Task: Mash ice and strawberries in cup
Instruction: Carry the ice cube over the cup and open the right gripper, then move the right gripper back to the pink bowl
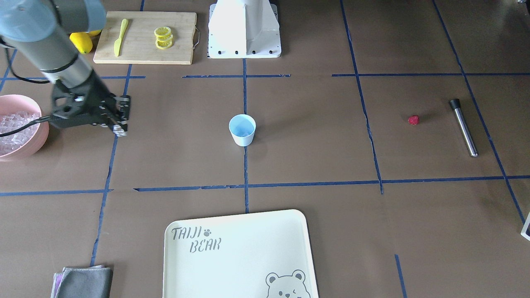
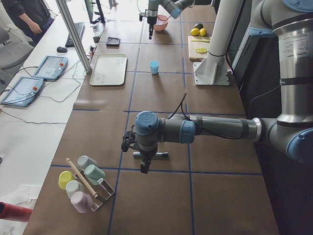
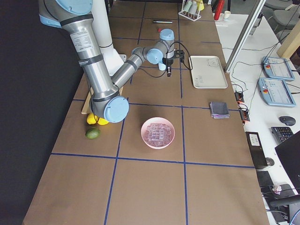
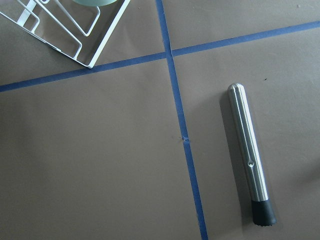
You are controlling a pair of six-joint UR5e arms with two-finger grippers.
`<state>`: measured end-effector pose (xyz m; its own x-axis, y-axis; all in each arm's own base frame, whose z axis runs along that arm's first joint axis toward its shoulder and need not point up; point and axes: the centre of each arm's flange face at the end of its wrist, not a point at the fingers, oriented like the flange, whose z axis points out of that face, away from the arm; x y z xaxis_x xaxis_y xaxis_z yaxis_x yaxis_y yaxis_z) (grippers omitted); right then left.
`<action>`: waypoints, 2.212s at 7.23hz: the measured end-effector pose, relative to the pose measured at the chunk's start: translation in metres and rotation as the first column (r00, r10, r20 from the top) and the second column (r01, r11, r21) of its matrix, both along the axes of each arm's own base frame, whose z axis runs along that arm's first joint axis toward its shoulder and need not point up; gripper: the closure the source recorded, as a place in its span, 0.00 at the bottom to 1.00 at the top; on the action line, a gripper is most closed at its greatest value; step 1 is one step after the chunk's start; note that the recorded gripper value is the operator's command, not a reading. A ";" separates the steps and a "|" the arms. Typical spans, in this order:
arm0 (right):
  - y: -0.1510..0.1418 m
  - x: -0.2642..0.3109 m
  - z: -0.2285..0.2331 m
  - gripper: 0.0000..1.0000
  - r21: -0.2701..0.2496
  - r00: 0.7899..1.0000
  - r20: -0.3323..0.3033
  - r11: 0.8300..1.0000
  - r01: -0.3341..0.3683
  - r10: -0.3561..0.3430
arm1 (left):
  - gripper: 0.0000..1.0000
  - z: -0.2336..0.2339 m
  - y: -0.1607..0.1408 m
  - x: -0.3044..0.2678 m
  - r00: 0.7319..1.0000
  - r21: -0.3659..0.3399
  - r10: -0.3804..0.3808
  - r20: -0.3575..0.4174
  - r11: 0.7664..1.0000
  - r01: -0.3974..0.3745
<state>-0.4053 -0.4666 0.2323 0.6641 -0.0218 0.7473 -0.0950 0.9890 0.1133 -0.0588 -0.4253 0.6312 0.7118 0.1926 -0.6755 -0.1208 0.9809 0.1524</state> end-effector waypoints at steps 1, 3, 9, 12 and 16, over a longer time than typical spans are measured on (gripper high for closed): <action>0.008 -0.044 -0.037 0.99 -0.025 0.999 -0.003 0.999 -0.038 0.038 | 0.00 0.000 0.000 0.000 1.000 0.000 0.000 0.000 1.000 0.000; 0.029 -0.116 -0.081 0.99 -0.049 0.996 -0.014 0.995 -0.086 0.086 | 0.00 0.000 0.000 0.000 1.000 0.001 0.000 0.000 1.000 0.000; 0.047 -0.169 -0.089 0.01 -0.049 0.994 -0.054 0.994 -0.102 0.099 | 0.00 -0.001 0.000 0.000 1.000 0.004 0.000 0.000 1.000 0.000; 0.047 -0.170 -0.087 0.01 -0.032 0.992 -0.062 0.993 -0.110 0.108 | 0.00 -0.004 -0.001 0.000 1.000 0.010 0.000 0.000 1.000 0.000; 0.019 -0.124 -0.063 0.01 -0.013 0.995 -0.067 0.997 -0.080 0.079 | 0.00 -0.009 -0.002 0.000 1.000 0.020 0.000 0.000 1.000 0.000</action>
<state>-0.5292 -0.4476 0.1698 0.7116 0.0446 0.7012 -0.1665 0.9802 0.1067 -0.0587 -0.4272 0.6222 0.7116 0.2061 -0.6717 -0.1210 0.9777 0.1718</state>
